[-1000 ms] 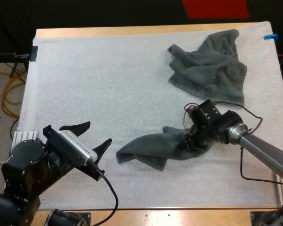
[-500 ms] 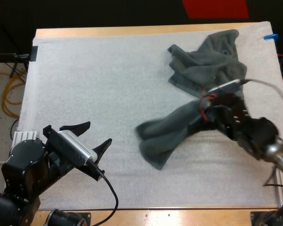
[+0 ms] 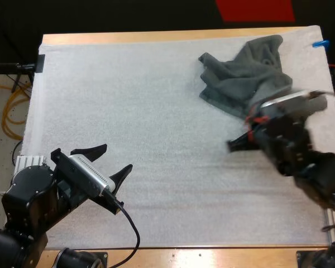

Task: Pick towel from pile fold and stack

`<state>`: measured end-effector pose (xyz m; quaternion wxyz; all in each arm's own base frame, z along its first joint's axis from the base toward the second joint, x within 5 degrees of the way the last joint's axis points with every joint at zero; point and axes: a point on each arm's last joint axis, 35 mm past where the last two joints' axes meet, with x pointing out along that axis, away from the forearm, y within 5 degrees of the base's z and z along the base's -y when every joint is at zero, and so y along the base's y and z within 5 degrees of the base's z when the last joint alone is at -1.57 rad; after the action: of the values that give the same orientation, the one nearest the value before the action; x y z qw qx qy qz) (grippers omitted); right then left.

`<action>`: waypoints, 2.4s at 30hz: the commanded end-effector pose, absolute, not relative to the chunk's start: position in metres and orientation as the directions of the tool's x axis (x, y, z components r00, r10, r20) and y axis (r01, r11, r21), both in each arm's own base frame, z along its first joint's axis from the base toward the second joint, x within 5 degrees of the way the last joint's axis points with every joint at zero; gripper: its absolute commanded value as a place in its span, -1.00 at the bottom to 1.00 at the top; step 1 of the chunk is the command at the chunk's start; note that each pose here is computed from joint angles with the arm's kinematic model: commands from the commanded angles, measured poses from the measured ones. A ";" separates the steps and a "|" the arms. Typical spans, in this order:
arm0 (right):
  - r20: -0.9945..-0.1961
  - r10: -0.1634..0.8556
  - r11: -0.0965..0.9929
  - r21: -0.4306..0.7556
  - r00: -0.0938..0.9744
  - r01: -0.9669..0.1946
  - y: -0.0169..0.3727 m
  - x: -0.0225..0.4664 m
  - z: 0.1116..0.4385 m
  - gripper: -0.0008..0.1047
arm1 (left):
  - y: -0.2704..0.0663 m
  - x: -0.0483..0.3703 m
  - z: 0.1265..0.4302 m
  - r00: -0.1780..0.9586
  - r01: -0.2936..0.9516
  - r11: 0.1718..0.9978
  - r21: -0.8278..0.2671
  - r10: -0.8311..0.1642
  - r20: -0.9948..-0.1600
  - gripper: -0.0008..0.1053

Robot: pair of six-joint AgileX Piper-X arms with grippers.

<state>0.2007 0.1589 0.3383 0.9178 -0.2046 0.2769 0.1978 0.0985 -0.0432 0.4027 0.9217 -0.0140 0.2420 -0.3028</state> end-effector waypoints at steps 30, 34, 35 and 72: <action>-0.616 0.769 0.377 0.224 0.170 -0.899 0.386 0.251 0.275 0.08 | -0.044 0.098 0.404 0.702 0.557 0.814 -0.164 -0.567 -0.431 0.17; -0.713 0.683 0.373 0.155 0.158 -0.915 0.377 0.248 0.275 0.10 | -0.044 0.098 0.404 0.702 0.557 0.814 -0.164 -0.567 -0.431 0.17; -0.742 0.651 0.383 0.134 0.164 -0.914 0.374 0.247 0.275 0.10 | -0.044 0.098 0.404 0.702 0.557 0.814 -0.164 -0.567 -0.431 0.17; -0.905 0.424 0.618 0.313 -0.029 -0.722 0.231 0.260 0.156 -0.63 | -0.045 0.105 0.401 0.706 0.541 0.828 -0.145 -0.541 -0.458 0.17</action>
<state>0.2597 0.2292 0.1508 0.6816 -0.1389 0.5908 0.4088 0.1049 -0.0441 0.4000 0.9236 -0.0007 0.2503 -0.2904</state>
